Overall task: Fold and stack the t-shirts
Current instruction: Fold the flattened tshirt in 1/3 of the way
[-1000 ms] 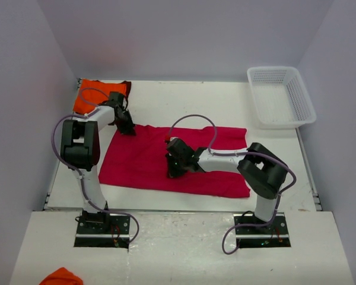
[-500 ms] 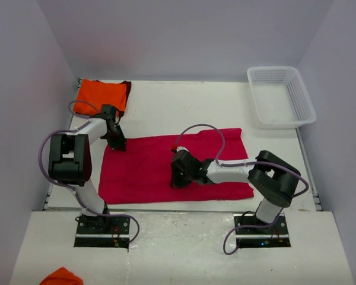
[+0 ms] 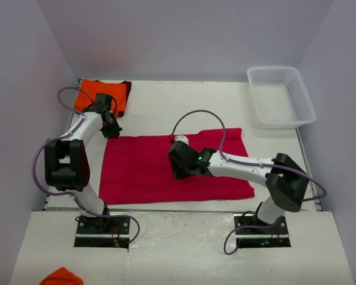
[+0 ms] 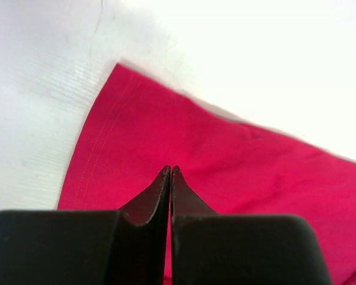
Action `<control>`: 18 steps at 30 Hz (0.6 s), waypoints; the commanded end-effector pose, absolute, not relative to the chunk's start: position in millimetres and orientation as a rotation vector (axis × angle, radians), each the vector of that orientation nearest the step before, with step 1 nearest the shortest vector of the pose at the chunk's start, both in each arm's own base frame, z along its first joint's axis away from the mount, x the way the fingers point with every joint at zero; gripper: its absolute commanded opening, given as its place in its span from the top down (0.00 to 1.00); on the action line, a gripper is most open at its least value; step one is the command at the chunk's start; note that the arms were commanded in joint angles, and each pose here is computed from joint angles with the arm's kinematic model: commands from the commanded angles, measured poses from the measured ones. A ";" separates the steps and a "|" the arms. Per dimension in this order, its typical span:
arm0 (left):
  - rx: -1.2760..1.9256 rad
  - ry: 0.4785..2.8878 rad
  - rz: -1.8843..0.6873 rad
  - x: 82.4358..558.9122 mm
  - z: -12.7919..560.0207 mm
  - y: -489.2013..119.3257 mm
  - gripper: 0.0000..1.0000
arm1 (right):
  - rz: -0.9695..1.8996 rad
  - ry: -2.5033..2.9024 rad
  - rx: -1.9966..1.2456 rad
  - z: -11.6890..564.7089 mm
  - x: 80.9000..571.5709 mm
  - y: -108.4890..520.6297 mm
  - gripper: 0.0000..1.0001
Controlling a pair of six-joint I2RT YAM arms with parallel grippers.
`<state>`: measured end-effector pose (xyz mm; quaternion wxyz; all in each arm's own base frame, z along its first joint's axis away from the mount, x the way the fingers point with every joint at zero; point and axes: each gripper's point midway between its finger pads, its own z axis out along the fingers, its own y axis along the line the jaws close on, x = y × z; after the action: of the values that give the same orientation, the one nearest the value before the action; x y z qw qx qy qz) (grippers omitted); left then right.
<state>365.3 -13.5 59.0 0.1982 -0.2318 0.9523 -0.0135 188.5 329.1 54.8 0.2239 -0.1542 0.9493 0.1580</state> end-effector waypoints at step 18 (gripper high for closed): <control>0.289 2.429 -0.973 383.7 166.9 -285.6 1.00 | 0.159 2.510 0.256 150.1 401.6 112.0 0.25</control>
<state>384.9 -266.3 148.3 0.2416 0.0602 0.9162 -0.3140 387.9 120.9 135.2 0.3002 0.1106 0.9461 0.0505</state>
